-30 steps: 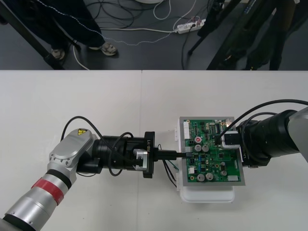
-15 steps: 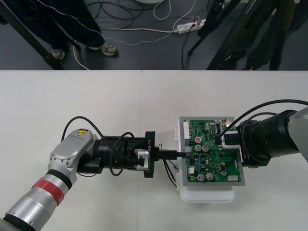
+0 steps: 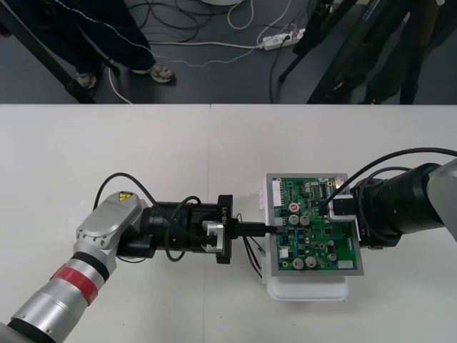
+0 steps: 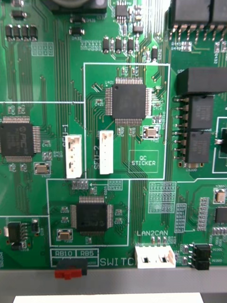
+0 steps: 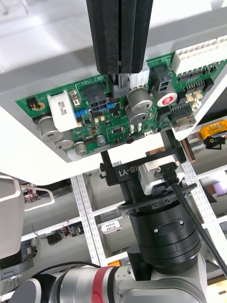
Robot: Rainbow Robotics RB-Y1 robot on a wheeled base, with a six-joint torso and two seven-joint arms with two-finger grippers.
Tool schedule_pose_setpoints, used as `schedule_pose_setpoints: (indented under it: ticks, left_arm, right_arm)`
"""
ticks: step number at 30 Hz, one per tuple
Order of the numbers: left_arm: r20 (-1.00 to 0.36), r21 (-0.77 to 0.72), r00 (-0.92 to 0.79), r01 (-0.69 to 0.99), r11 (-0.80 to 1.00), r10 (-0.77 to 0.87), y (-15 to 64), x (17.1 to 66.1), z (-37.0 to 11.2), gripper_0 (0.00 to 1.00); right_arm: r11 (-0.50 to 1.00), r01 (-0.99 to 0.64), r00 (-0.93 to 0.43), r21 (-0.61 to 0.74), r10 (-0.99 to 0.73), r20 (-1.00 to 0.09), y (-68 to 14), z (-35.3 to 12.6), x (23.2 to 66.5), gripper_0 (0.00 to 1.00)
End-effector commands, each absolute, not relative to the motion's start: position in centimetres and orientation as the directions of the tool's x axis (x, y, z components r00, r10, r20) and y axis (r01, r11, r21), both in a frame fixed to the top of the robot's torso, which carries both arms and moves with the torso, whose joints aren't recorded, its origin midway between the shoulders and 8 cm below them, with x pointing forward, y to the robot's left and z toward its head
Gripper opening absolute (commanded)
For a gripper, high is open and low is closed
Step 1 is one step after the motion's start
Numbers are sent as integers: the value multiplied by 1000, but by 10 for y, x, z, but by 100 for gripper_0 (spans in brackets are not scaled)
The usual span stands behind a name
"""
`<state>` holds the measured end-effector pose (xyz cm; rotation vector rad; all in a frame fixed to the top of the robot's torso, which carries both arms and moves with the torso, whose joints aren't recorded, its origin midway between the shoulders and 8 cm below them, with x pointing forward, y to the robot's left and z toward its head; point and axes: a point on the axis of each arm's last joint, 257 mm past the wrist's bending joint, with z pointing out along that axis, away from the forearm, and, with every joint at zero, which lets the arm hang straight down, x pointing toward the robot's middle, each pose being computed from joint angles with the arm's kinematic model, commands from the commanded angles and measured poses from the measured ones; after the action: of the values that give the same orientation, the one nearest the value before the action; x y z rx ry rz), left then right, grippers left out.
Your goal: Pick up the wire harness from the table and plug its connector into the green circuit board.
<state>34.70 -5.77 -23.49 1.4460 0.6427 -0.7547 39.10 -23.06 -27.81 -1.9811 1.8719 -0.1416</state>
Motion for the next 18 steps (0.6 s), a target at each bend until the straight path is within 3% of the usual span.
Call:
schedule_pose_setpoints:
  ticks: [1, 18]
  left_arm:
    - [-735, 674, 668, 739, -14, -113, -88, 342, -213, 0]
    - [-730, 679, 672, 734, -18, -125, -97, 339, -211, 0]
  right_arm:
    - [-66, -932, 146, -356, -968, -204, -219, -281, 382, 100]
    - [-65, -932, 145, -357, -969, -202, -219, -281, 383, 100]
